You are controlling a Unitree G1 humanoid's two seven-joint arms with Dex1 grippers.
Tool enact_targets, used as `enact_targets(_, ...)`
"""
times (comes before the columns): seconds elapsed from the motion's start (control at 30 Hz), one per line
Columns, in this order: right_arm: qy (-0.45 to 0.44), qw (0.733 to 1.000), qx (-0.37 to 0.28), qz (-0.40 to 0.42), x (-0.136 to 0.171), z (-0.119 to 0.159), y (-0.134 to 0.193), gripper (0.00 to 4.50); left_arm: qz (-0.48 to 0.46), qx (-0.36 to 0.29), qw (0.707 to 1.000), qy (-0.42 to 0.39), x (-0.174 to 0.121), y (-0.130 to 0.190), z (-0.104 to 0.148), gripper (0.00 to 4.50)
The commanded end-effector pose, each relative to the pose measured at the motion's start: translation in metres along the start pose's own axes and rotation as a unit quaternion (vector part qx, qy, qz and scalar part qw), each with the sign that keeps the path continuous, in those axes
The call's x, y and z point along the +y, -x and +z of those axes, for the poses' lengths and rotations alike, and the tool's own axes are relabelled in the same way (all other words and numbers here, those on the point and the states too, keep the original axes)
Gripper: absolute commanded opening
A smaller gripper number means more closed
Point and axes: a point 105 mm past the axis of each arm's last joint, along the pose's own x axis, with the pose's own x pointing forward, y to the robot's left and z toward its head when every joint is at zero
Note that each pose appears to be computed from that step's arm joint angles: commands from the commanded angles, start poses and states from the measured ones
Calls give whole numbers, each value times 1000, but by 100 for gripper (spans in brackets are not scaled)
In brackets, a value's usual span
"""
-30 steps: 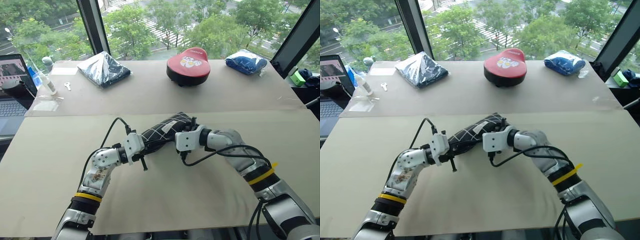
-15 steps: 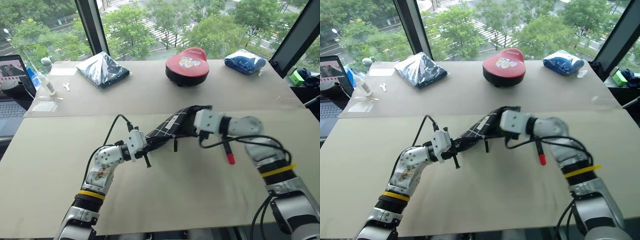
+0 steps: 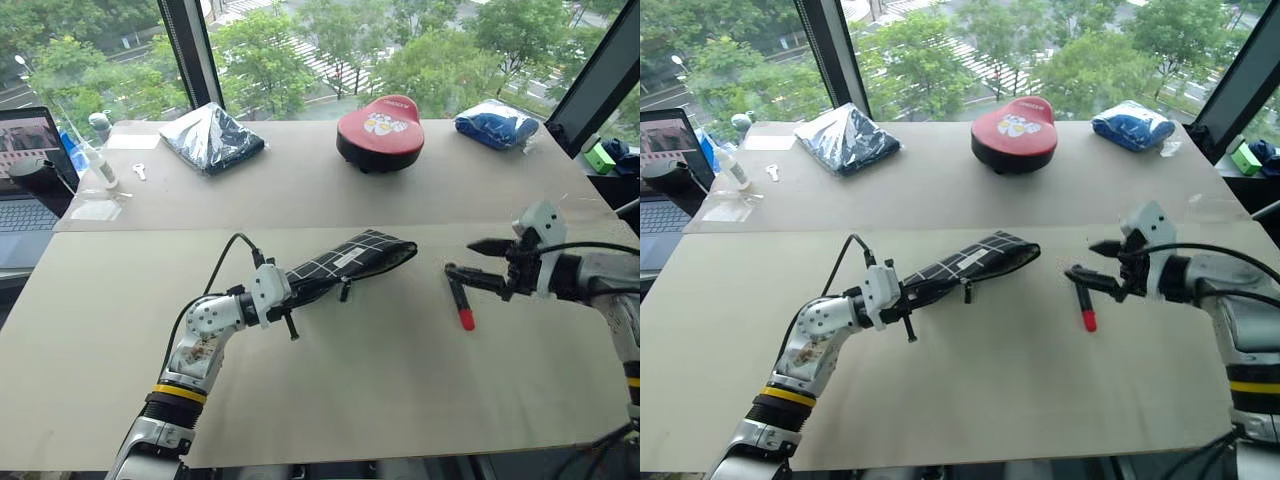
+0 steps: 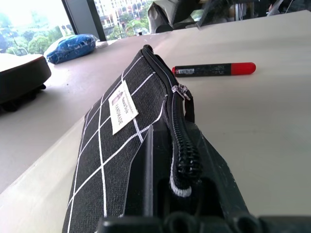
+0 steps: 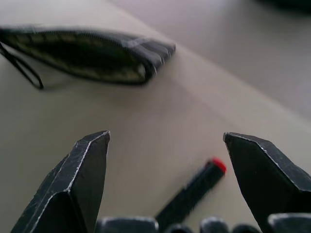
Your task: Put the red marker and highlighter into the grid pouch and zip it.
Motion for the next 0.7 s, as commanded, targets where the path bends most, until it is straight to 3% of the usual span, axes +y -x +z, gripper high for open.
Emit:
enact_targets(0.03,12,999,20,-35,5,0,1,416,4,-22,1000,-13,3,0,12,0)
enact_targets(0.4,-27,994,67,-78,3,-27,-17,416,3,-25,1000,-10,4,-3,12,0)
enact_targets(0.63,-66,981,107,-149,-15,-46,-25,416,9,-27,1000,-10,5,-3,13,0)
enact_targets(0.7,-72,977,121,-163,-18,-52,-26,364,9,-27,1000,-10,5,-3,13,0)
